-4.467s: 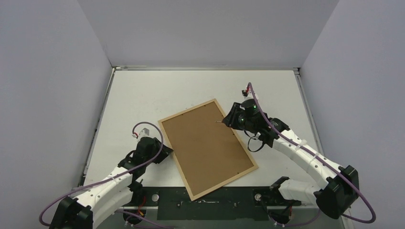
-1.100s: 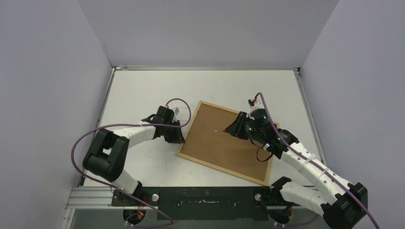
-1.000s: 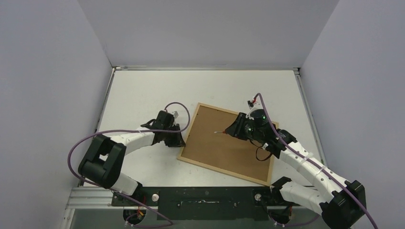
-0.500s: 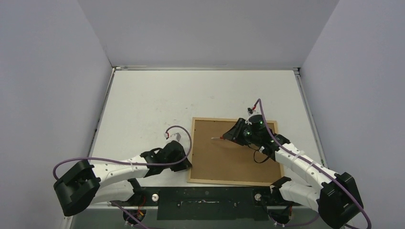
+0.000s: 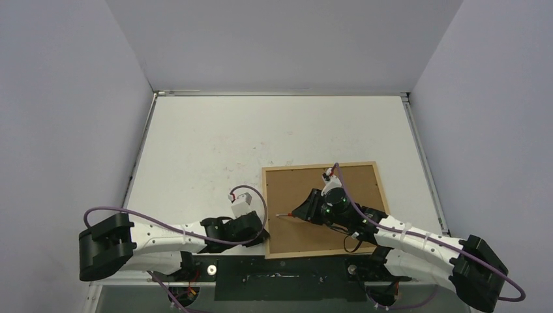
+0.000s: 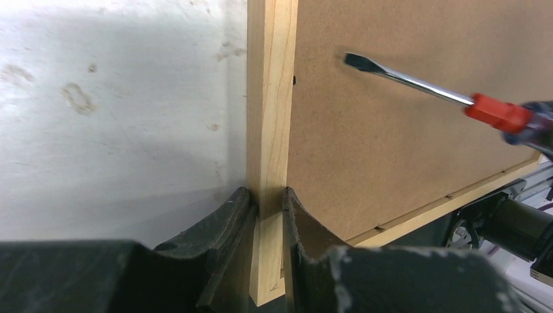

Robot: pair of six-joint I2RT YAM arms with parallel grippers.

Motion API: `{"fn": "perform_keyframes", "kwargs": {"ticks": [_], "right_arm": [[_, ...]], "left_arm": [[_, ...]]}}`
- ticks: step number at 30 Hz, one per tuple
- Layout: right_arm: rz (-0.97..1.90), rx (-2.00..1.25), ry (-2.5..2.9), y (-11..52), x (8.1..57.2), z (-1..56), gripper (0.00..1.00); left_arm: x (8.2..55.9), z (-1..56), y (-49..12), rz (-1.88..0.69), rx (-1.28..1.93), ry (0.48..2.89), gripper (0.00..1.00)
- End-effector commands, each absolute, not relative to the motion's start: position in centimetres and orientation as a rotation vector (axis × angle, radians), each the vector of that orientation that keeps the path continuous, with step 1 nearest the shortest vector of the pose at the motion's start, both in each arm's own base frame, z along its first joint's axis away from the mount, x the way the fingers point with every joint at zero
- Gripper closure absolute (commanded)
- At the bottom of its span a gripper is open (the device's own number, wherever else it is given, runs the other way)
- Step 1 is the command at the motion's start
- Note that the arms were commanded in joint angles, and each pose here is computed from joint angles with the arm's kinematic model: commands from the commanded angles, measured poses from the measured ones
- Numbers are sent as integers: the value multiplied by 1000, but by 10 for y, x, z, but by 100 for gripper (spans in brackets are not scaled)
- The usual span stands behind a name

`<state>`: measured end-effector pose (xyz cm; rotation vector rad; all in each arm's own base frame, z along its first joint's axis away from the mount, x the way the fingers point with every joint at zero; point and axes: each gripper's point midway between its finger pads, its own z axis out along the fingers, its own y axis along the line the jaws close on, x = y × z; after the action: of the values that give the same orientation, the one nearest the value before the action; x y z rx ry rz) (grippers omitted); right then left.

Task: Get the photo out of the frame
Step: Adjust the photo frame at the center of the board, then release the photo frame item from the photo frame.

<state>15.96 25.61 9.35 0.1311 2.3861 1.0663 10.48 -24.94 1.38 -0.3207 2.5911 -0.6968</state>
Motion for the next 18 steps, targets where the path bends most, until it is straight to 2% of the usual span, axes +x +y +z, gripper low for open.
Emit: {"fn": "perform_keyframes", "kwargs": {"ticks": [1,8,18], "right_arm": [[1080,220,2266,262,176,101,100],[1077,179,2333,270,166,86,100],[1042,87,2406,269,156,99,100]], "left_arm": [[70,-43,-191,-342,-278,2739,100],[70,-47,-188,-342,-284,2725,100],[72,-38,-171,-393,-321,2670,100]]}}
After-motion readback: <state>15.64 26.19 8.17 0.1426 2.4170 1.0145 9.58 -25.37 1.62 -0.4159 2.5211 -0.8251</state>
